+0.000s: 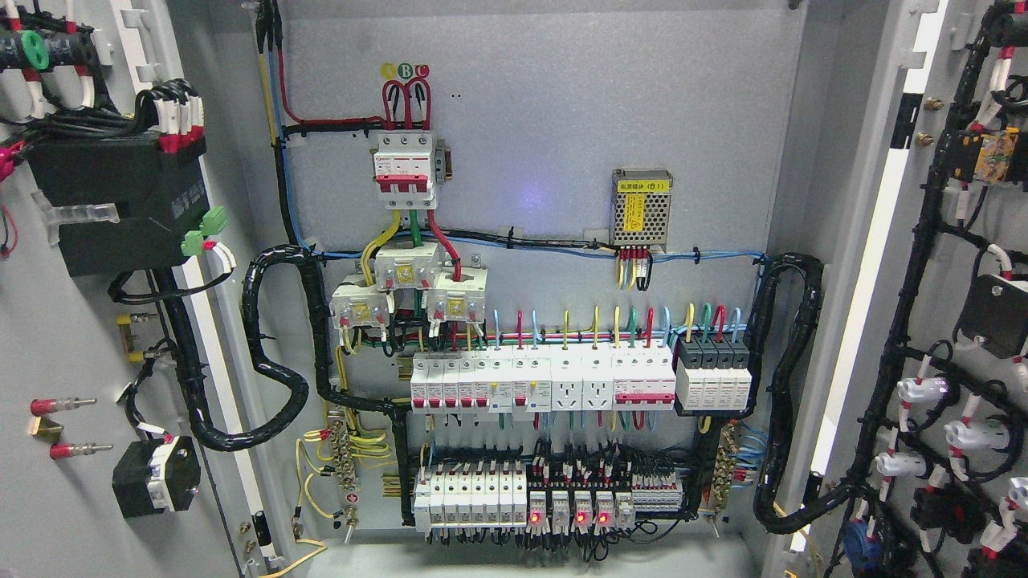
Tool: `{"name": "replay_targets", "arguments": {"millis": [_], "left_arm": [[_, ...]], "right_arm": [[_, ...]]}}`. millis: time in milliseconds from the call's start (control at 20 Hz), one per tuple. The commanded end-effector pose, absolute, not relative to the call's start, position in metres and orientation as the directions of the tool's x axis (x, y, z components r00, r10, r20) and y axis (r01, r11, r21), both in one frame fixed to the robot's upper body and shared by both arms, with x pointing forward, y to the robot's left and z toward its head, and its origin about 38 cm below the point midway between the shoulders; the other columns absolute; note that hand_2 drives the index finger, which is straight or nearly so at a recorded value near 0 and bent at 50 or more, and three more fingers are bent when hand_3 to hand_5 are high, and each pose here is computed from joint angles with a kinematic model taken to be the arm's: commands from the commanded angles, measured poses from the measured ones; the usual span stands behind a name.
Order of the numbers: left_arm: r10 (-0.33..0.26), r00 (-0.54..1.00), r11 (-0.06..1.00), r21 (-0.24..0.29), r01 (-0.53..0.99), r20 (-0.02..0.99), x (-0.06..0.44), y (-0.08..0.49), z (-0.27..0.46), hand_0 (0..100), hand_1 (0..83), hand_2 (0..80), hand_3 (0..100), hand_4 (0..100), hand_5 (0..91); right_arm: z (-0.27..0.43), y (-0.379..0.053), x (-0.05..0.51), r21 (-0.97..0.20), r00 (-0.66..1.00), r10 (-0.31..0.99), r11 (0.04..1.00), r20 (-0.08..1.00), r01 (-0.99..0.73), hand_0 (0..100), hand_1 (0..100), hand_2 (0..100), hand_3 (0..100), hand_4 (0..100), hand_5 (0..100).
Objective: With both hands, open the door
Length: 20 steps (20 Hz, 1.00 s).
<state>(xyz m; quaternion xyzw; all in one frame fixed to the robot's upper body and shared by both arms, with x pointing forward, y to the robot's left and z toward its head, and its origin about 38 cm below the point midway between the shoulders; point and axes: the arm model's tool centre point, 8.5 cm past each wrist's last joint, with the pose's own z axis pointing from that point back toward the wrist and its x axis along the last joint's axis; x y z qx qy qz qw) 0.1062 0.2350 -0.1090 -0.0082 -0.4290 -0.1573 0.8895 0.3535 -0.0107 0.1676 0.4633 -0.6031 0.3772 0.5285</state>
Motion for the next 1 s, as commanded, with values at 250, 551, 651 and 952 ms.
{"name": "replay_targets", "arguments": {"millis": [250,551,651,952], "left_arm": [[-0.210,0.264,0.916,0.095,0.389,0.941,0.155,0.197,0.005,0,0.0,0.0,0,0,0.0],[-0.163,0.149,0.913,0.092,0.396,0.975,0.168,0.191,0.034,0,0.0,0.0,0,0,0.0],[-0.154,0.129,0.913,0.091,0.398,0.980,0.171,0.189,0.040,0,0.0,0.0,0,0,0.0],[-0.128,0.041,0.909,0.101,0.404,0.991,0.184,0.185,0.065,0,0.0,0.0,0,0,0.0]], "right_arm": [[0.193,-0.112,0.318,-0.006,-0.140,-0.211,0.534,0.967,-0.846,19,0,0,0,0,0],[0.178,-0.125,0.304,0.027,-0.110,-0.205,0.569,0.972,-0.822,19,0,0,0,0,0],[0.173,-0.130,0.299,0.041,-0.099,-0.208,0.580,0.973,-0.814,19,0,0,0,0,0],[0.164,-0.154,0.294,0.043,-0.111,-0.199,0.638,0.974,-0.769,19,0,0,0,0,0]]}}
